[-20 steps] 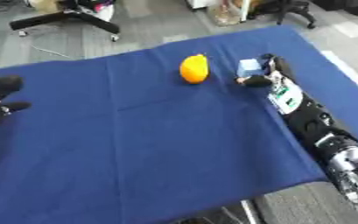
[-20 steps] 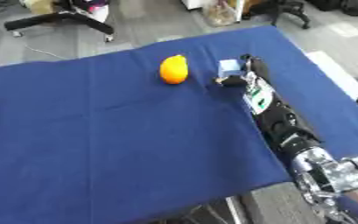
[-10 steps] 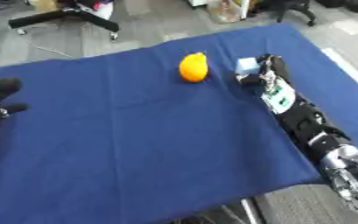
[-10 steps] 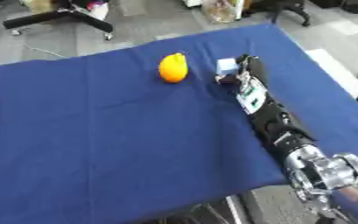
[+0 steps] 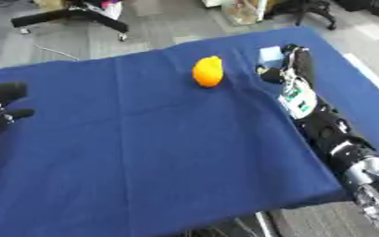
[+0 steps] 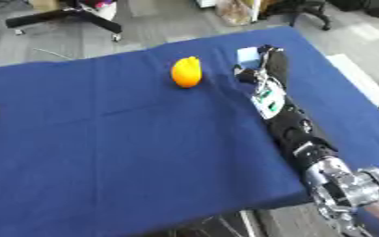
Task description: Pick up the objects with one hand, pass them to the other hand, and then place them into the box on the other side of the table.
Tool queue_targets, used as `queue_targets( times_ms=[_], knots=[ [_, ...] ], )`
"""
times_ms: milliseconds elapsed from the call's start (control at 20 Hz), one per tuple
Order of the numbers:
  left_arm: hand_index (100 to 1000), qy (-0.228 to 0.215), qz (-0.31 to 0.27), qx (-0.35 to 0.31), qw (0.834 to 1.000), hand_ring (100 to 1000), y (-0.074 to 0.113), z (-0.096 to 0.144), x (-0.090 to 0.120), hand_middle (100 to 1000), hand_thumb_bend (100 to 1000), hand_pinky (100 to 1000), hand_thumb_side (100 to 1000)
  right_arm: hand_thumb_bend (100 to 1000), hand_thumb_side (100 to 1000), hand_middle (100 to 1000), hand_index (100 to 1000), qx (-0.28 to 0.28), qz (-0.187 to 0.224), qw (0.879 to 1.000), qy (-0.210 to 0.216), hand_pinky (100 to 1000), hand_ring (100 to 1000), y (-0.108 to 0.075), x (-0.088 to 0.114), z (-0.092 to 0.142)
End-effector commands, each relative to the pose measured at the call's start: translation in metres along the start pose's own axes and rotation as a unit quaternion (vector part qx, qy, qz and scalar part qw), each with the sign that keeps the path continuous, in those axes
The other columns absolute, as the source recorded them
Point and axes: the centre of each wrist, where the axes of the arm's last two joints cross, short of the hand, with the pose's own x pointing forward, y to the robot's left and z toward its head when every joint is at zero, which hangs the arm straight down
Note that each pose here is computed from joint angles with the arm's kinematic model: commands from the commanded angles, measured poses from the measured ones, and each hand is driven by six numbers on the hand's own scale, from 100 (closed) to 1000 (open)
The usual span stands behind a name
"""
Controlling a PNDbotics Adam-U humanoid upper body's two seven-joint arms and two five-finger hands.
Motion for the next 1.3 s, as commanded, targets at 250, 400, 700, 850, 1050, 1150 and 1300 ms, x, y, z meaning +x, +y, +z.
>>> queue_targets(
  times_ms=[250, 400, 700, 850, 1050, 1150, 1300],
  knots=[
    [826, 0.014, 0.009, -0.009, 1.0, 925, -0.002, -0.005, -0.006, 817, 394, 815, 740, 410, 251, 335, 488, 0.033, -0.058, 0.966, -0.249, 448, 421, -0.039, 0.095, 0.026],
    [825, 0.027, 0.012, -0.014, 0.999, 929, -0.005, -0.008, -0.012, 820, 371, 813, 770, 405, 259, 340, 491, 0.058, -0.097, 0.939, -0.325, 454, 426, -0.049, 0.13, 0.057],
    [819, 0.051, 0.015, -0.032, 0.998, 928, -0.014, -0.014, -0.023, 821, 331, 811, 817, 631, 289, 348, 499, 0.129, -0.185, 0.869, -0.441, 471, 431, -0.059, 0.175, 0.117],
    [811, 0.061, 0.018, -0.057, 0.996, 932, -0.02, -0.018, -0.028, 824, 322, 811, 836, 376, 286, 359, 508, 0.173, -0.213, 0.822, -0.499, 478, 434, -0.06, 0.189, 0.142],
    [812, 0.075, 0.016, -0.109, 0.991, 943, -0.03, -0.024, -0.032, 836, 324, 814, 857, 373, 283, 363, 514, 0.235, -0.235, 0.767, -0.548, 481, 435, -0.052, 0.198, 0.163],
    [829, 0.079, 0.013, -0.141, 0.987, 962, -0.034, -0.026, -0.032, 856, 275, 835, 903, 368, 282, 363, 514, 0.261, -0.25, 0.746, -0.559, 480, 434, -0.047, 0.201, 0.17],
    [848, 0.075, 0.01, -0.204, 0.976, 980, -0.04, -0.032, -0.028, 875, 218, 858, 961, 365, 280, 363, 514, 0.278, -0.26, 0.724, -0.575, 480, 434, -0.046, 0.204, 0.176]
  ],
)
